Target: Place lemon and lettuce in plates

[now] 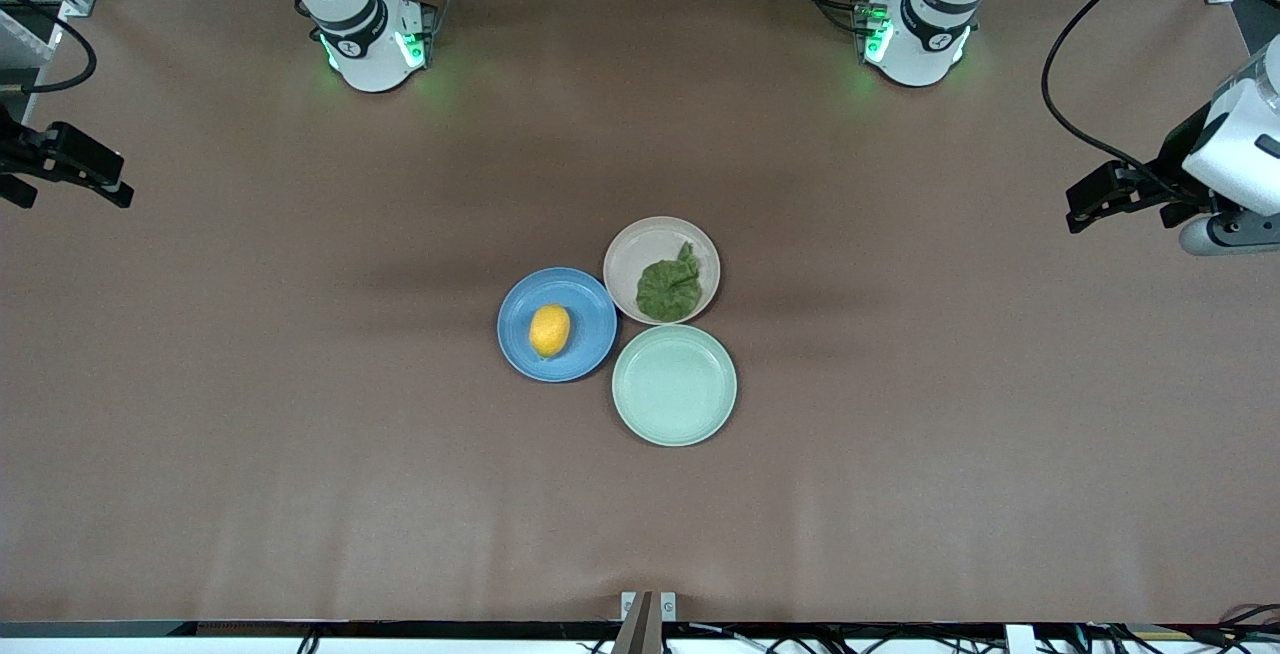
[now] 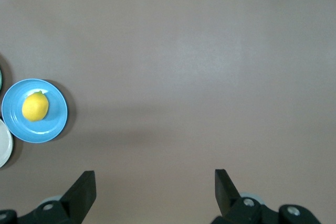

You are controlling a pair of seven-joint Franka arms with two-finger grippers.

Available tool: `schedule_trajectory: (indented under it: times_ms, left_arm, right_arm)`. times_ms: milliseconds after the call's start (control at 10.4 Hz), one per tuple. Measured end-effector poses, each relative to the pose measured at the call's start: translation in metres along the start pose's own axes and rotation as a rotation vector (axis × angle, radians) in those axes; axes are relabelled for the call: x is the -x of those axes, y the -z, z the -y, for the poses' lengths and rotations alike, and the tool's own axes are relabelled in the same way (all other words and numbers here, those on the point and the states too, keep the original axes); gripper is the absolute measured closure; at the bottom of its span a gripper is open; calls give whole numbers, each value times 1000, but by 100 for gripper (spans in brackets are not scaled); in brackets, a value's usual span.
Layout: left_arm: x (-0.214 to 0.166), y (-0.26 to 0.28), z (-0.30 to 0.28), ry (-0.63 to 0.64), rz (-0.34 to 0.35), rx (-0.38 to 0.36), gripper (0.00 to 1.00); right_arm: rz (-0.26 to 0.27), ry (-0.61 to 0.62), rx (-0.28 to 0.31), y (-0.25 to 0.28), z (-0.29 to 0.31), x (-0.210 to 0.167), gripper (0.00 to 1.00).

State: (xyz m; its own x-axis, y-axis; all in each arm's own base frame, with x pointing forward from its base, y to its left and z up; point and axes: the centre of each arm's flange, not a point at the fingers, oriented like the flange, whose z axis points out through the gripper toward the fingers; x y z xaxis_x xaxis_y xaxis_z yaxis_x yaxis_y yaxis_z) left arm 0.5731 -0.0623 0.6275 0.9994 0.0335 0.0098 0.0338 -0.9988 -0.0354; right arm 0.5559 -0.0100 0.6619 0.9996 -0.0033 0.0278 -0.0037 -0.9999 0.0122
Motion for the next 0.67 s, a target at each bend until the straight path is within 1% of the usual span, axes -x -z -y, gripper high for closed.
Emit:
schedule_trajectory:
  times_ms: [482,675]
  left_arm:
    - [5,7,0,0,-3,3,0]
    - [10,15,-3,-1,-9,36,0]
  right_arm:
    - [17,3,1,-1,2,6,0]
    - [15,2,2,1,1,7,0]
